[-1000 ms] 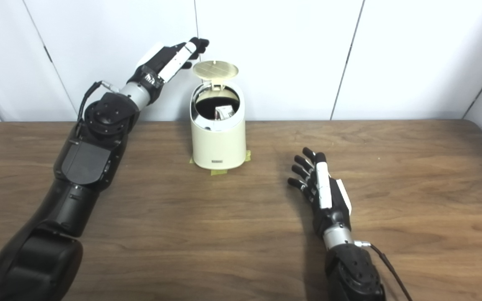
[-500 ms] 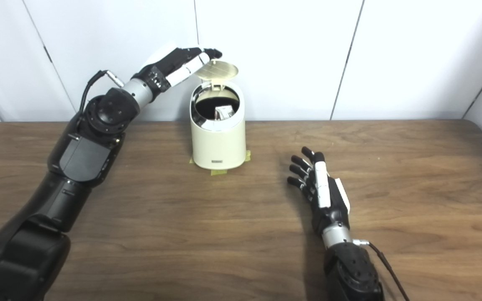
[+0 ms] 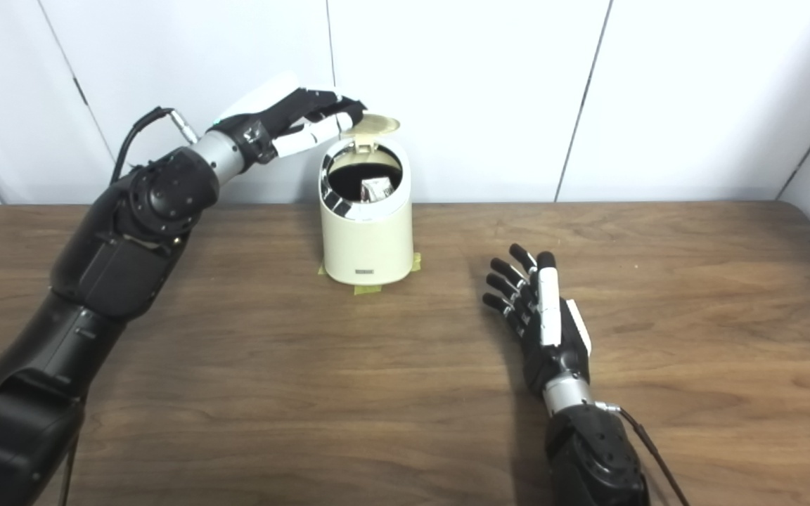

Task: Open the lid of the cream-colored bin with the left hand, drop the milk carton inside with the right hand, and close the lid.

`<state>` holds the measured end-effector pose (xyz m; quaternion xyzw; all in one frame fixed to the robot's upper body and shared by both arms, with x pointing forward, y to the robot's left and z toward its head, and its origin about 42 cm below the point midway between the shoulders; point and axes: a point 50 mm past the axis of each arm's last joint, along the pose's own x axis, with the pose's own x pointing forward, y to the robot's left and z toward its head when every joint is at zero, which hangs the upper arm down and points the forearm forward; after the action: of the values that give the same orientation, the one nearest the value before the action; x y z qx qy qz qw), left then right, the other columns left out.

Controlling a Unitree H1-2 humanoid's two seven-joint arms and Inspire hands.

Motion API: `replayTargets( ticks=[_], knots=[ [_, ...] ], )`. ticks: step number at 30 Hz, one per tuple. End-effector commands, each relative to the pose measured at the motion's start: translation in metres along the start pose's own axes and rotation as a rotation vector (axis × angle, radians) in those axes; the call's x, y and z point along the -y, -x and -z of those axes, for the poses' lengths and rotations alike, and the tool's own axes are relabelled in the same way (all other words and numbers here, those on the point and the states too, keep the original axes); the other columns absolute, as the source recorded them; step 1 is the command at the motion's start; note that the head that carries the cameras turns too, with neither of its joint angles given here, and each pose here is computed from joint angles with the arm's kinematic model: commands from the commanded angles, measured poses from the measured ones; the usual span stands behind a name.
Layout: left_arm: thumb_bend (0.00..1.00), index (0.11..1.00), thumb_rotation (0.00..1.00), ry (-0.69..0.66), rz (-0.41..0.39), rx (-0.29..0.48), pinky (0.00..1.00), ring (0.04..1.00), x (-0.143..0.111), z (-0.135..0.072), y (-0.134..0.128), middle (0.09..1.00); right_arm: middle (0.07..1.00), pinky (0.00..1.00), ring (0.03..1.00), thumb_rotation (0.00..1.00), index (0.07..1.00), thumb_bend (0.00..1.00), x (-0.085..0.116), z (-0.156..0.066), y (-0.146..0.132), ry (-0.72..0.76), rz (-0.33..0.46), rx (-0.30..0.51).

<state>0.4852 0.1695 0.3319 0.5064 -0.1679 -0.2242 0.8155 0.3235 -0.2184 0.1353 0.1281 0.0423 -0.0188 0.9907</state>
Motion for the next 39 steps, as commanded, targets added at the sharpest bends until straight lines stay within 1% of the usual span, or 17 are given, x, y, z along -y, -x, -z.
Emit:
replayTargets(
  ticks=[1, 3, 5, 7, 11, 17, 21, 27, 31, 33, 35, 39],
  knots=[
    [0.48, 0.787, 1.00, -0.110, -0.045, 0.060, 0.76, 0.816, -0.024, -0.011, 0.002, 0.821, 0.815, 0.73, 0.820, 1.00, 0.897, 0.58, -0.007, -0.013, -0.005, -0.023, -0.013, 0.030],
    [0.47, 0.779, 1.00, -0.176, -0.039, 0.072, 0.76, 0.815, -0.021, -0.010, 0.004, 0.815, 0.815, 0.73, 0.819, 1.00, 0.901, 0.57, -0.007, -0.014, -0.005, -0.031, -0.016, 0.024],
    [0.48, 0.772, 1.00, -0.212, -0.034, 0.083, 0.77, 0.817, -0.019, -0.008, 0.004, 0.810, 0.814, 0.74, 0.819, 1.00, 0.900, 0.56, -0.007, -0.015, -0.005, -0.027, -0.018, 0.023],
    [0.49, 0.764, 1.00, -0.239, -0.025, 0.097, 0.75, 0.812, -0.015, -0.004, 0.005, 0.804, 0.812, 0.74, 0.819, 1.00, 0.896, 0.57, -0.007, -0.015, -0.005, -0.004, -0.019, 0.025],
    [0.52, 0.783, 1.00, -0.339, 0.027, 0.080, 0.76, 0.838, -0.005, -0.002, 0.009, 0.824, 0.812, 0.75, 0.826, 1.00, 0.894, 0.57, -0.008, -0.015, -0.005, 0.020, -0.037, 0.034],
    [0.50, 0.810, 1.00, -0.457, 0.076, 0.097, 0.83, 0.874, 0.009, 0.004, 0.015, 0.838, 0.806, 0.77, 0.830, 1.00, 0.870, 0.56, -0.008, -0.016, -0.005, 0.057, -0.050, 0.038],
    [0.52, 0.850, 1.00, -0.517, 0.104, 0.098, 0.91, 0.913, 0.018, 0.007, 0.019, 0.879, 0.791, 0.79, 0.826, 1.00, 0.829, 0.55, -0.009, -0.016, -0.005, 0.085, -0.056, 0.041],
    [0.55, 0.871, 1.00, -0.594, 0.137, 0.112, 0.99, 0.972, 0.030, 0.013, 0.022, 0.915, 0.757, 0.82, 0.822, 1.00, 0.798, 0.54, -0.009, -0.016, -0.006, 0.096, -0.057, 0.043],
    [0.52, 0.859, 1.00, -0.632, 0.137, 0.127, 1.00, 0.978, 0.034, 0.013, 0.024, 0.911, 0.736, 0.83, 0.810, 1.00, 0.793, 0.52, -0.011, -0.016, -0.007, 0.094, -0.058, 0.042],
    [0.52, 0.836, 1.00, -0.648, 0.125, 0.146, 1.00, 0.968, 0.037, 0.015, 0.026, 0.897, 0.725, 0.83, 0.802, 1.00, 0.788, 0.52, -0.012, -0.017, -0.007, 0.099, -0.056, 0.041],
    [0.53, 0.819, 1.00, -0.672, 0.122, 0.154, 1.00, 0.964, 0.040, 0.016, 0.027, 0.891, 0.717, 0.82, 0.795, 1.00, 0.785, 0.52, -0.013, -0.018, -0.007, 0.101, -0.053, 0.040],
    [0.57, 0.798, 1.00, -0.777, 0.149, 0.156, 1.00, 0.963, 0.045, 0.014, 0.028, 0.896, 0.695, 0.80, 0.780, 1.00, 0.777, 0.52, -0.014, -0.019, -0.007, 0.104, -0.044, 0.039]
  ],
)
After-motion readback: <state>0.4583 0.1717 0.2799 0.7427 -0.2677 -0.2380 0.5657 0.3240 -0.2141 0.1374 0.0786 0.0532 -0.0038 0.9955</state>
